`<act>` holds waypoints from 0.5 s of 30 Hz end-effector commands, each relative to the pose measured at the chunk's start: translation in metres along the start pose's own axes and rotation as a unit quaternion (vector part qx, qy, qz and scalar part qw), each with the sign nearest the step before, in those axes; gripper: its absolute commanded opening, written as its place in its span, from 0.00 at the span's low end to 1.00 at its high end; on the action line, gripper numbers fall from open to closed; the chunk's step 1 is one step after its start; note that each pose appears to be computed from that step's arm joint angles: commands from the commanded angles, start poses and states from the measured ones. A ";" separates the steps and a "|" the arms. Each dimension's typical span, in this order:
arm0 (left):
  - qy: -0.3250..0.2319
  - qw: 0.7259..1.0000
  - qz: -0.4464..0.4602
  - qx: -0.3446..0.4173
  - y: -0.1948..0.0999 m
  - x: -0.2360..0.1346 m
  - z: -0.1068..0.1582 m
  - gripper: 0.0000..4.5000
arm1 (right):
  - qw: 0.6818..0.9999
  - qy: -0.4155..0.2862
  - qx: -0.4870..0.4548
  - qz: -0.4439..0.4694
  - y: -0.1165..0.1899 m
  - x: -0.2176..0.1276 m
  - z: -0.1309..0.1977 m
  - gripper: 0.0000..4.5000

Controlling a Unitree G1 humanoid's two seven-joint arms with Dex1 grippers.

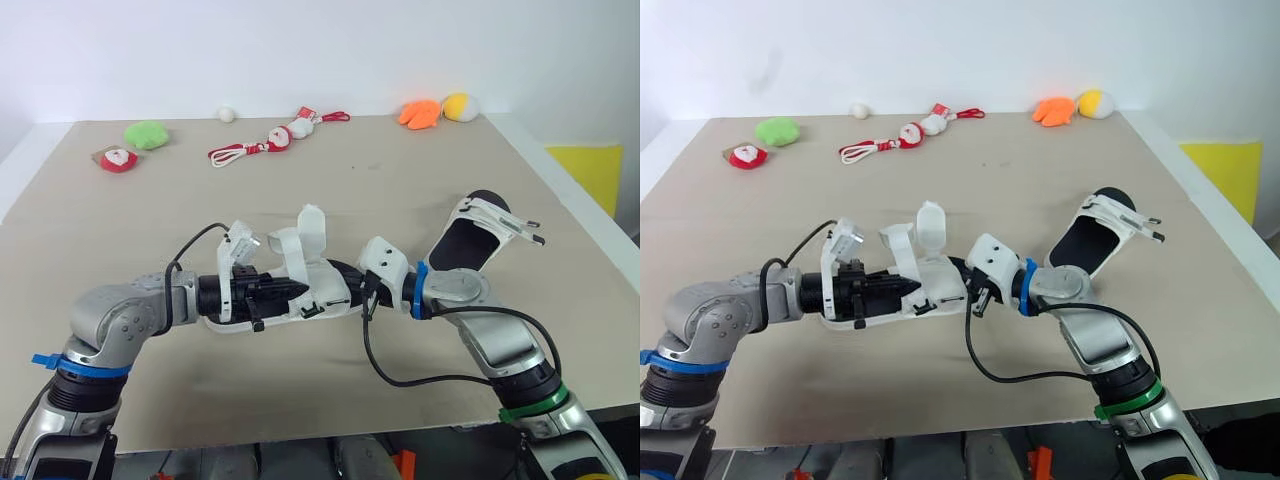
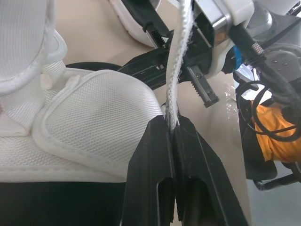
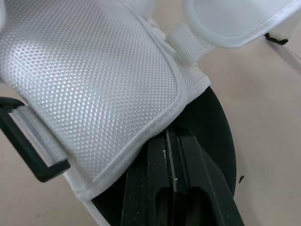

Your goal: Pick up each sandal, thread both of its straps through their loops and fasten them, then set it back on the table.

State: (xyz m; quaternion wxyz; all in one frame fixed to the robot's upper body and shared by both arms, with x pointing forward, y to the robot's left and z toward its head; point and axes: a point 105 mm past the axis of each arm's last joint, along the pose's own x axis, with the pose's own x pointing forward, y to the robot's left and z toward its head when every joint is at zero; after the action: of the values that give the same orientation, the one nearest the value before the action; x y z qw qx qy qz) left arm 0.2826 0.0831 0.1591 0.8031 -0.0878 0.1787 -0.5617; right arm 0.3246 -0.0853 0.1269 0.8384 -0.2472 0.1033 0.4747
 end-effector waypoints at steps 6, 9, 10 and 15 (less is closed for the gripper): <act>-0.007 0.999 -0.035 0.009 -0.015 0.004 -0.003 0.01 | 1.000 0.021 0.011 0.008 0.006 0.004 -0.010 0.00; -0.021 0.998 -0.055 0.005 -0.023 0.004 0.002 0.01 | 1.000 0.021 0.012 0.009 0.006 0.004 -0.010 0.00; -0.019 0.998 -0.056 0.006 -0.024 0.004 0.002 0.01 | 1.000 0.021 0.012 0.009 0.006 0.004 -0.010 0.00; -0.027 0.998 -0.057 0.024 -0.027 0.005 0.010 0.01 | 1.000 0.021 0.013 0.009 0.006 0.004 -0.009 0.00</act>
State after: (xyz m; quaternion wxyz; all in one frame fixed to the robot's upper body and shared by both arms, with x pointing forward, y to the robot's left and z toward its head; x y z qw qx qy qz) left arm 0.2707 0.0727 0.1636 0.7848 -0.1048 0.1623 -0.5889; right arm 0.3244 -0.0840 0.1268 0.8388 -0.2438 0.1052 0.4752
